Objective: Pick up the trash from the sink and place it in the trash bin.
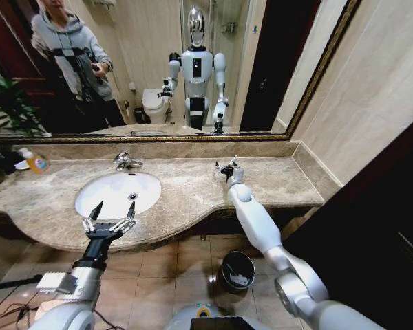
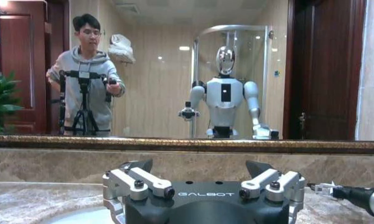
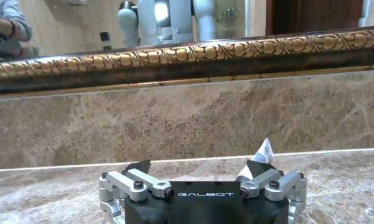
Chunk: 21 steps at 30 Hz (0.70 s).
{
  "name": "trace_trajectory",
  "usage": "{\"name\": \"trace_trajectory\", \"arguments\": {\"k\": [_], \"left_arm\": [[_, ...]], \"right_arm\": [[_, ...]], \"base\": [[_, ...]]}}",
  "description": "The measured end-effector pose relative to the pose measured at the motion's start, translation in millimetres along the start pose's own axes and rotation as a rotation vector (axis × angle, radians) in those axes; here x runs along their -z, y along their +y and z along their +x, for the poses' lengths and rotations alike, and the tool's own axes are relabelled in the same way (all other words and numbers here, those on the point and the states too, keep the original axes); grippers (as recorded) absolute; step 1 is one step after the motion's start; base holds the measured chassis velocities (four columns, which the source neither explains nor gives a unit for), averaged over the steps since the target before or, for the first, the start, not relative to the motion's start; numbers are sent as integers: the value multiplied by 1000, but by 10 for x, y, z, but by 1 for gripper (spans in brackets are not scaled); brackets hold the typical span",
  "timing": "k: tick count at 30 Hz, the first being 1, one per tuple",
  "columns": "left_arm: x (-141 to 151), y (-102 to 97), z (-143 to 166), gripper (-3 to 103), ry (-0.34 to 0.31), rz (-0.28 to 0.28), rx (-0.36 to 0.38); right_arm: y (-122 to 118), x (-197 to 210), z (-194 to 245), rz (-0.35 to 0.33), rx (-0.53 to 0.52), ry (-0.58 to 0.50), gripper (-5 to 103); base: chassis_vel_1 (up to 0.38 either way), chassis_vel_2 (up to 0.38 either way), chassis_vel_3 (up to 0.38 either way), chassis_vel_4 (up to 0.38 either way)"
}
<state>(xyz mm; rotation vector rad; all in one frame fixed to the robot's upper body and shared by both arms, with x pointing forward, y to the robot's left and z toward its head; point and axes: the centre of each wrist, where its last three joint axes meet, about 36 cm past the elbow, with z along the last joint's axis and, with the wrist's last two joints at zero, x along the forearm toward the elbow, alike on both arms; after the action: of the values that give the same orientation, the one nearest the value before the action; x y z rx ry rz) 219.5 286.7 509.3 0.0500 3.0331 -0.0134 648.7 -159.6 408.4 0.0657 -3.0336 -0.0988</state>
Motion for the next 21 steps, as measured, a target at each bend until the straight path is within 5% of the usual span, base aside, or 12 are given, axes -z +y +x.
{"name": "trace_trajectory", "arguments": {"k": [4,10,21], "left_arm": [[0,0,0,100,0,0,0],[0,0,0,100,0,0,0],[0,0,0,100,0,0,0]], "right_arm": [[-11,-8,-44,9,-15,3,100],[-338,-132,0,32,-89,17,100],[-264,-134,-164,38,-61,21,100]], "base": [[0,0,0,0],[0,0,0,0],[0,0,0,0]]}}
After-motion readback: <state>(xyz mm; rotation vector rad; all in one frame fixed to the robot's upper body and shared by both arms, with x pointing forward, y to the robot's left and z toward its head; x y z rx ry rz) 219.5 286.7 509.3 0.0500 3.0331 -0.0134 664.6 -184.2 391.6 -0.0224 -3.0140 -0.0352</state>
